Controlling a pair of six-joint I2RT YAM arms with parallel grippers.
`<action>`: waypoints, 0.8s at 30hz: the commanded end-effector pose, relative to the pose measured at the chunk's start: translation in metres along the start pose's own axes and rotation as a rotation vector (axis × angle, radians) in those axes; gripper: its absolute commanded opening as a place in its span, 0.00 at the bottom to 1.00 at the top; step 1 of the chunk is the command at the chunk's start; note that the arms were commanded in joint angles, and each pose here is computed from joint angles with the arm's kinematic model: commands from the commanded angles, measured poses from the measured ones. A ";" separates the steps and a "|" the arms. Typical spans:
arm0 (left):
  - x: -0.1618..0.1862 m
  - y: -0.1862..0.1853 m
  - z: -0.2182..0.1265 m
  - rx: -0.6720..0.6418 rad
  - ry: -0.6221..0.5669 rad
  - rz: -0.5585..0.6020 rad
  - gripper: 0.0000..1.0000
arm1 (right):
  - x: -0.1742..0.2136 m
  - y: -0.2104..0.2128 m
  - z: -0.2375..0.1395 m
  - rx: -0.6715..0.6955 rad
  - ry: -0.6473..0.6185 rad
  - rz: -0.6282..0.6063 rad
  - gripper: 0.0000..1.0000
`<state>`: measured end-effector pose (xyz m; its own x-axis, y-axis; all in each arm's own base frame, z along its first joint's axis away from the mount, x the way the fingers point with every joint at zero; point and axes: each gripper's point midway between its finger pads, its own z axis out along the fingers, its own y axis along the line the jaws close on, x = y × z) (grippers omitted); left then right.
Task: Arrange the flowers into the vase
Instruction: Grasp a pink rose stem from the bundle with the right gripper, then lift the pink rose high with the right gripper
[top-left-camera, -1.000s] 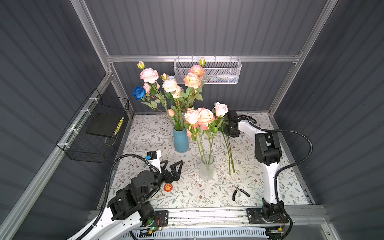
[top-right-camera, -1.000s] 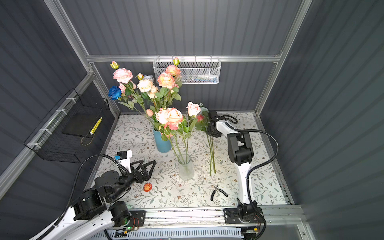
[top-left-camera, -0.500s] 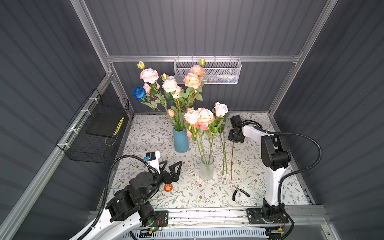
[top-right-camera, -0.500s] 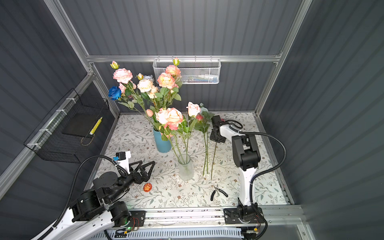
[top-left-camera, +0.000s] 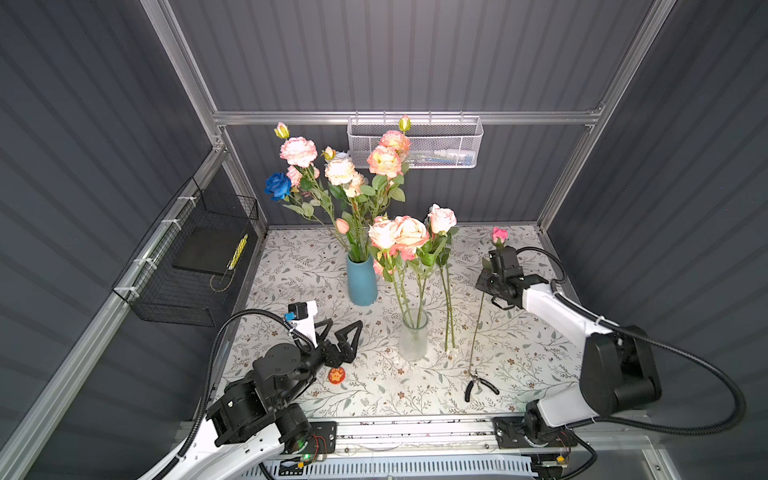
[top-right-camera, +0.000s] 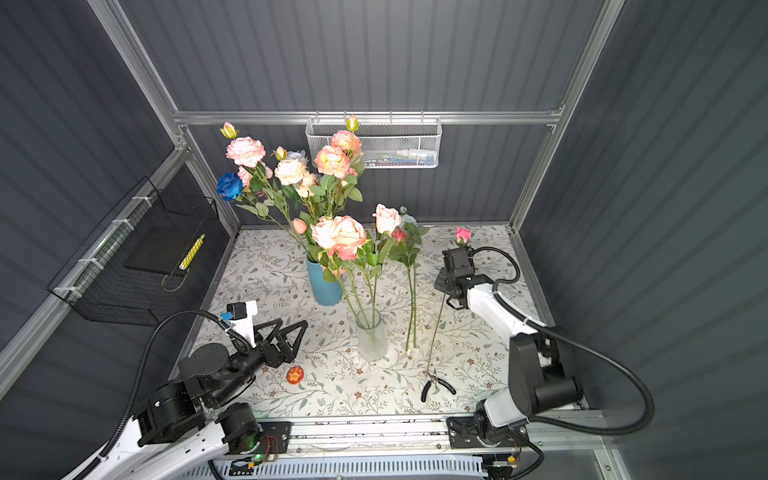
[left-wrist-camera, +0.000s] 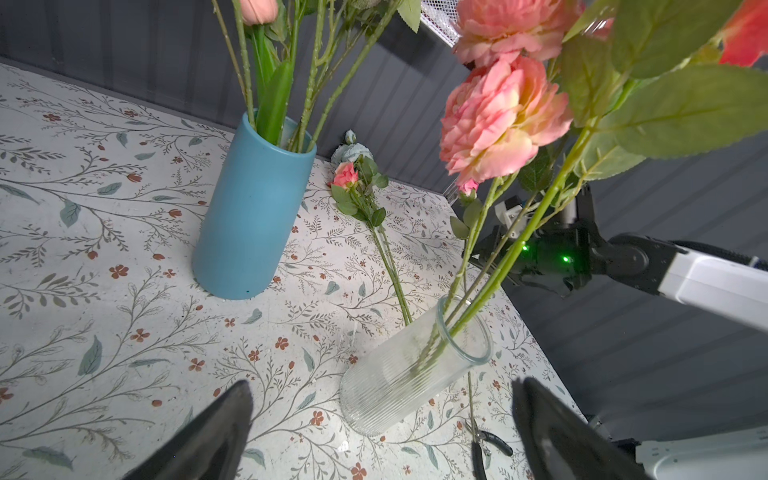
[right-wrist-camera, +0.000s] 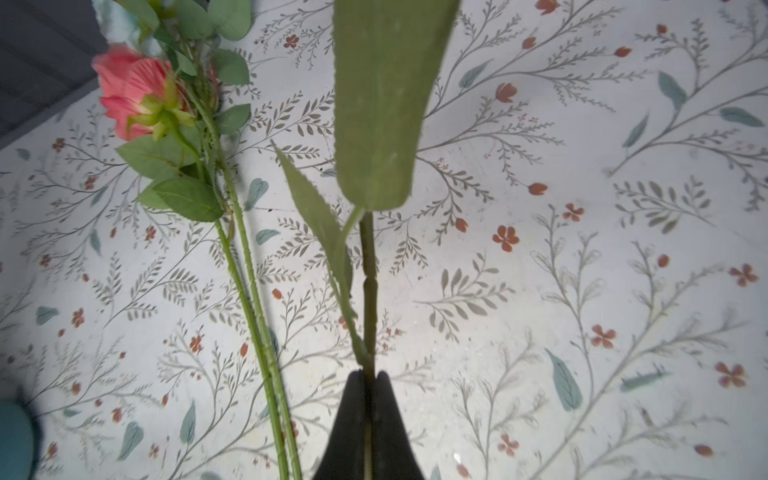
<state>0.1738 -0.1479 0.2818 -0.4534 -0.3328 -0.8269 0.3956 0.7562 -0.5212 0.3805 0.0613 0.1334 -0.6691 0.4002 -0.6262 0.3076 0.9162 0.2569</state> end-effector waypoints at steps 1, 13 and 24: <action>-0.010 -0.009 -0.008 0.036 -0.013 0.020 1.00 | -0.005 0.010 -0.035 -0.108 -0.081 0.021 0.00; -0.014 -0.017 -0.008 0.052 0.002 0.031 1.00 | -0.011 0.064 -0.209 -0.545 -0.408 -0.122 0.00; -0.014 -0.014 -0.007 0.035 -0.002 0.028 1.00 | -0.041 0.155 -0.365 -0.992 -0.687 -0.252 0.00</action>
<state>0.1709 -0.1512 0.2929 -0.4542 -0.3195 -0.8316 0.4222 0.7448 -0.5168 0.2166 0.1865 0.4212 -0.1918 0.3594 -0.9132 -0.5588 0.7250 0.4027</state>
